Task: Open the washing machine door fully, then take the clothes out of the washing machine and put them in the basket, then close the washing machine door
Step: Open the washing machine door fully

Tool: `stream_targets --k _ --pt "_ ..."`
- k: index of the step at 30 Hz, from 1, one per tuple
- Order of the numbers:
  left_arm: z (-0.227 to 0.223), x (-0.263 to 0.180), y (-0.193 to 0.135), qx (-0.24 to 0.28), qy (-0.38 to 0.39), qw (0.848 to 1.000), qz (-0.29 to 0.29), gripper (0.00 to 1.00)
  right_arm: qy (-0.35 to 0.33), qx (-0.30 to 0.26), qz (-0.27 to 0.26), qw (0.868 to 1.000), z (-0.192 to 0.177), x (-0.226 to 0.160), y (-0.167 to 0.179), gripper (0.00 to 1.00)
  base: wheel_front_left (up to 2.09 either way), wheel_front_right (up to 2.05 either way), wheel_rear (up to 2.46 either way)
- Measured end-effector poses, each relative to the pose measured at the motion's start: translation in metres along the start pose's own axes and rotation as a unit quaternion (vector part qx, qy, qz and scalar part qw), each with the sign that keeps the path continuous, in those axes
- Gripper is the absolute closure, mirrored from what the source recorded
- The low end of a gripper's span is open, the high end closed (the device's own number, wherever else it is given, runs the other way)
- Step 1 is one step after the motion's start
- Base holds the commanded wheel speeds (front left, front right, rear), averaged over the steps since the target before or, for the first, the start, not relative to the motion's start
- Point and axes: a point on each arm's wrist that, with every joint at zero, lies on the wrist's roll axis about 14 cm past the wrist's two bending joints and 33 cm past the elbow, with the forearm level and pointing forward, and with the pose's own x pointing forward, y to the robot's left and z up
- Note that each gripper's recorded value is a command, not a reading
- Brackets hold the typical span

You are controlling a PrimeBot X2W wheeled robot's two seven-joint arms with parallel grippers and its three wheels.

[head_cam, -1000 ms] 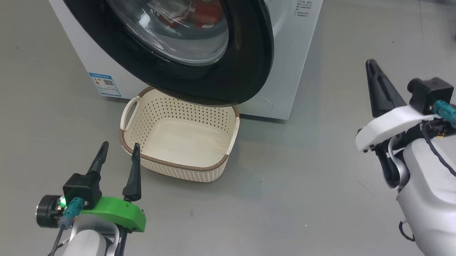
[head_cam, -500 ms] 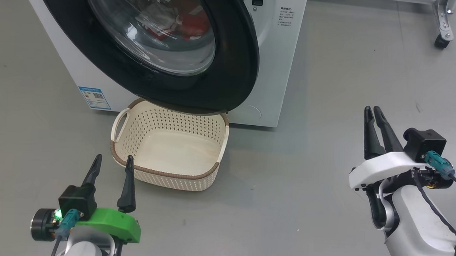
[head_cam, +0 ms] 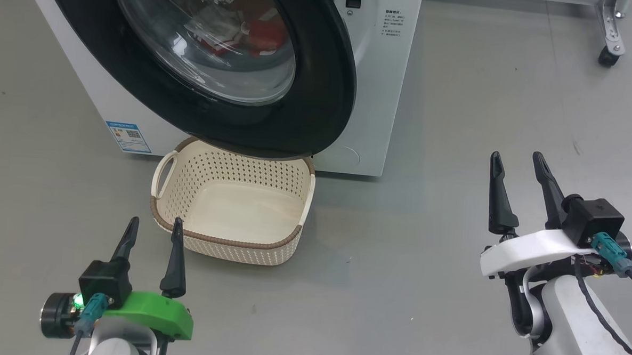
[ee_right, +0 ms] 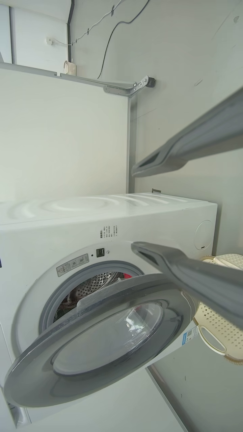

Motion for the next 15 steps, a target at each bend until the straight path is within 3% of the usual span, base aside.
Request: stream_targets --k 15 --pt "-0.001 -0.001 0.001 0.002 0.001 1.0 -0.001 0.0 -0.002 0.0 -0.003 1.0 -0.003 -0.017 0.003 0.0 0.0 0.0 0.0"
